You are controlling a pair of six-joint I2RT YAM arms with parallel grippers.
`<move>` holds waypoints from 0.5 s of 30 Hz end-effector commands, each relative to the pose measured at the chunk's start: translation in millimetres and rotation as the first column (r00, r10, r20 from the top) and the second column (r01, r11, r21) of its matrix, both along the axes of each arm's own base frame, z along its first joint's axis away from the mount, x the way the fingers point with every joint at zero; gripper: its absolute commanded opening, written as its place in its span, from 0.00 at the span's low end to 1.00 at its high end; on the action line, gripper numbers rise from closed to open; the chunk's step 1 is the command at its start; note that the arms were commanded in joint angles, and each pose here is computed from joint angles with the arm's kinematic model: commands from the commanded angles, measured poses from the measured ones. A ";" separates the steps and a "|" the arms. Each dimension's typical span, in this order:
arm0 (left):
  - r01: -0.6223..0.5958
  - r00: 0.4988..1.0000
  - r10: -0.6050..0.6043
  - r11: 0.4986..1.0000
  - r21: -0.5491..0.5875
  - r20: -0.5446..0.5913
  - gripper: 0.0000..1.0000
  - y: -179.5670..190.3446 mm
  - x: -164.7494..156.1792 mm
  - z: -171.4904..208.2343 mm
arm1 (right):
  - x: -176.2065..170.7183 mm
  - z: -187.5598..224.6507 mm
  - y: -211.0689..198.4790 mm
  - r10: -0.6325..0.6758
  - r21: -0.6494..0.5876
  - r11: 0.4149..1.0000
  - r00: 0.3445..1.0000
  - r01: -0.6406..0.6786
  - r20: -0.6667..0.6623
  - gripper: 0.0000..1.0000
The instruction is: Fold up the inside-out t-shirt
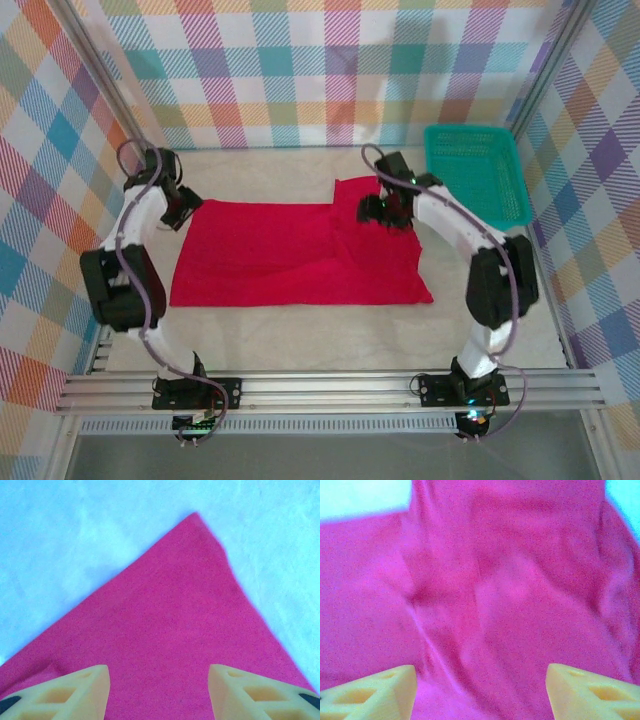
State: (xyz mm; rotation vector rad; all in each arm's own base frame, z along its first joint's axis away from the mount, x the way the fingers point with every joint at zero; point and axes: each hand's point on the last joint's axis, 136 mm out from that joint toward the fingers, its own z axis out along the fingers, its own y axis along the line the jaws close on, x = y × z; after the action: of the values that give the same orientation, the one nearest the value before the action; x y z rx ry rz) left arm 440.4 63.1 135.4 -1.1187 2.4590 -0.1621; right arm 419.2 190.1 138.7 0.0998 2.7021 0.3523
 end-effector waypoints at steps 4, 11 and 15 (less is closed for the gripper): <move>0.023 0.991 -0.024 1.000 -0.011 -0.132 0.54 3.1 50.5 -48.2 | 86.6 -36.2 -32.0 -0.100 -0.125 0.987 0.995 0.098 -0.011 0.71; 0.024 0.984 -0.024 1.000 -0.001 -0.178 0.54 13.3 91.1 -84.4 | 146.0 -65.7 -61.5 -0.174 -0.193 0.967 0.985 0.167 -0.020 0.77; 0.019 0.980 -0.018 1.000 0.003 -0.198 0.54 19.9 99.1 -102.4 | 161.4 -80.7 -62.2 -0.165 -0.190 0.969 0.986 0.159 -0.018 0.78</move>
State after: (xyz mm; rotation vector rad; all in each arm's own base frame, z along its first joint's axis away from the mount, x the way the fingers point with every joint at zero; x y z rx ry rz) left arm 547.2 79.3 40.7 -1.1603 2.5883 -0.0988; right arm 587.1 133.0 60.0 0.3053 2.6786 0.0935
